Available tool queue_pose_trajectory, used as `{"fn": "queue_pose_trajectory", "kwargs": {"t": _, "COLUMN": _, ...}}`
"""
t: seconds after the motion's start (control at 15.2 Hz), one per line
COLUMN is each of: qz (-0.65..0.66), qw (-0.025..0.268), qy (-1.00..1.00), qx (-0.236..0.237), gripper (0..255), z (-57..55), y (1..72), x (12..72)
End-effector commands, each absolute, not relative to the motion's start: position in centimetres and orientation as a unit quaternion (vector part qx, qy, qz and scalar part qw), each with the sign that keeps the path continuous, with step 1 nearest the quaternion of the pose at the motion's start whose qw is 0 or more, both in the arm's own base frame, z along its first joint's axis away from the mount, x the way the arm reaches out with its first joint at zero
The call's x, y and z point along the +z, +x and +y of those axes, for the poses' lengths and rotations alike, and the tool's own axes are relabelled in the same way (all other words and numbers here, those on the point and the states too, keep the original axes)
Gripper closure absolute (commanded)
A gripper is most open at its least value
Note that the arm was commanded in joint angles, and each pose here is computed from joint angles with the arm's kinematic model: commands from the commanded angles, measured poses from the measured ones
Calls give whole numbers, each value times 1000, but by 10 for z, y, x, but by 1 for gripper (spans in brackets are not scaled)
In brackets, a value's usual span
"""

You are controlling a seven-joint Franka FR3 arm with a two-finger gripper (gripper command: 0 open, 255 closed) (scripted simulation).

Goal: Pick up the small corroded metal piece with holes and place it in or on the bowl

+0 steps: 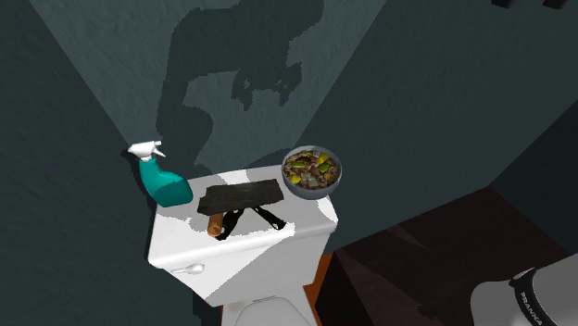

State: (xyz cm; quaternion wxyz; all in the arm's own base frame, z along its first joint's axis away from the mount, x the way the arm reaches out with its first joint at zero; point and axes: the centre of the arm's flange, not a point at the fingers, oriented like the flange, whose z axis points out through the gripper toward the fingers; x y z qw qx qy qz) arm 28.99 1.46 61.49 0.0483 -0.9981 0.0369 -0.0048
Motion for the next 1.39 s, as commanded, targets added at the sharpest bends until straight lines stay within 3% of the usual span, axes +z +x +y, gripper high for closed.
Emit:
{"fn": "queue_pose_trajectory", "kwargs": {"t": 0.0, "qz": 37, "qw": 48, "qy": -998, "qx": -5, "gripper": 0, "z": 15, "y": 290, "x": 615}}
{"fn": "queue_pose_trajectory", "kwargs": {"t": 1.32, "qz": -75, "qw": 94, "qy": -993, "qx": -18, "gripper": 0, "z": 125, "y": 356, "x": 390}}
